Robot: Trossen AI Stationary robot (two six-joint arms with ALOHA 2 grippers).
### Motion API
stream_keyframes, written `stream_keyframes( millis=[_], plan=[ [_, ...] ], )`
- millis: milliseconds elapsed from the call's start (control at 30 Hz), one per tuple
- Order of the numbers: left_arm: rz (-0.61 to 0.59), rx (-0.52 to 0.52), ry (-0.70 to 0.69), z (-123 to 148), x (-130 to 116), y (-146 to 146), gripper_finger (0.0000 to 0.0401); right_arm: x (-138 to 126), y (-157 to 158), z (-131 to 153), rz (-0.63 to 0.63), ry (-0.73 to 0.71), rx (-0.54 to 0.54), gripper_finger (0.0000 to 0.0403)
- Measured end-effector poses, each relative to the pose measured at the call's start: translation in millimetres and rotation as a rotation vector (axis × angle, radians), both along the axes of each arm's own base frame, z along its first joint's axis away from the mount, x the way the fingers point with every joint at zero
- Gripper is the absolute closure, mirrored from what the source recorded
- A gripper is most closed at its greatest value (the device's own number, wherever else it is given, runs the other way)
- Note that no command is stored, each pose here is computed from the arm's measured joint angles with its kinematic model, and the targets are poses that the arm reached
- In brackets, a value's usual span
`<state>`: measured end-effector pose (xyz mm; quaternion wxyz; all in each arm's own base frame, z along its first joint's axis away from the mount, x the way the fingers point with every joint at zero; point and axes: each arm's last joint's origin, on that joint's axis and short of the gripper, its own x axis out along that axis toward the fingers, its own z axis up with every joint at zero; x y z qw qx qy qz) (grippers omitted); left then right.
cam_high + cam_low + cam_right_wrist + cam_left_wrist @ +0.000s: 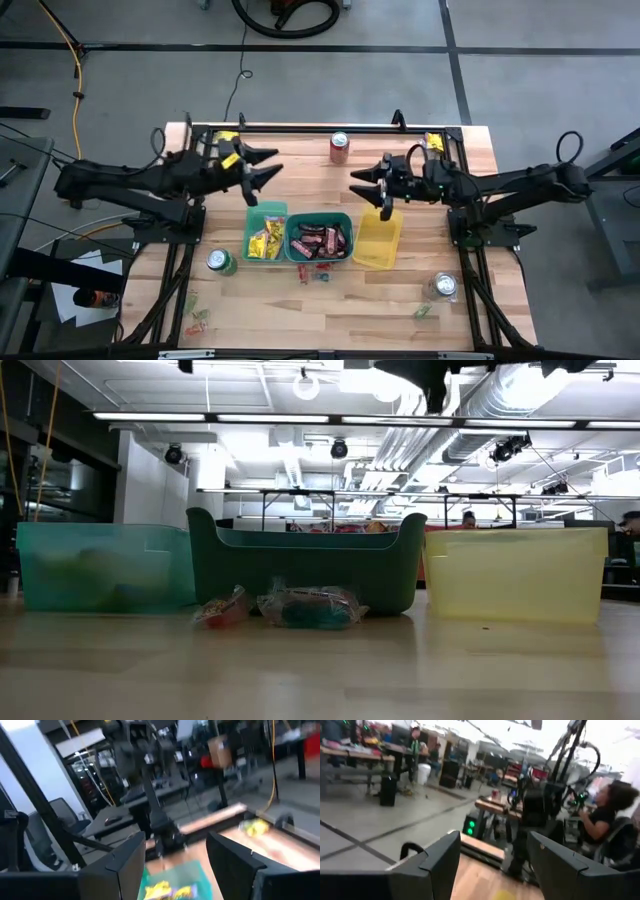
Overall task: Sort candy
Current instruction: Put the yellow candy into the green bin
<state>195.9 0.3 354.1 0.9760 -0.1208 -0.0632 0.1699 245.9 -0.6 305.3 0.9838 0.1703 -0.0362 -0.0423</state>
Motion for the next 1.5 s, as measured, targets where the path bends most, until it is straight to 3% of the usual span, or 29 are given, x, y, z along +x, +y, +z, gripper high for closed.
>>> stream_keyframes(
  millis=[133, 400, 500, 633, 867, 1100, 1200, 1367, 1500],
  plan=[
    [-0.089, -0.024, 0.035, -8.1, 11.7, -3.0, 0.0183, 2.0, 1.1, 4.5, -0.001, 0.006, -0.08, 0.0199],
    [-0.141, -0.028, 0.041, -9.3, 13.3, -4.5, 0.0183, 2.3, 0.9, 7.0, -0.002, 0.002, -0.084, 0.0199],
    [-0.139, -0.022, 0.044, -8.9, 12.1, -4.4, 0.0183, 2.3, 0.3, 6.2, -0.02, 0.008, -0.05, 0.0199],
    [-0.131, -0.022, 0.074, -10.8, 9.6, -4.0, 0.0183, 1.5, -4.1, 2.8, -0.171, 0.03, 0.062, 0.0199],
    [-0.128, 0.032, 0.084, -5.3, -4.9, -3.2, 0.0183, 7.9, -36.8, 15.4, -0.579, 0.413, 0.137, 0.0199],
    [-0.1, 0.135, 0.095, 2.3, -25.8, 1.5, 0.0183, -10.3, -109.7, 12.8, -1.04, 1.023, 0.268, 0.0199],
    [-0.076, 0.134, 0.093, 3.6, -31.0, 5.6, 0.0183, -21.5, -139.7, -2.9, -1.145, 1.207, 0.326, 0.0199],
    [-0.039, 0.109, 0.087, 4.0, -33.0, 11.8, 0.0183, -38.1, -187.1, -42.6, -1.313, 1.312, 0.51, 0.0199],
    [0.008, 0.054, 0.077, 3.4, -33.3, 16.5, 0.0183, -56.5, -217.2, -74.5, -1.302, 1.468, 0.631, 0.0199]
  ],
)
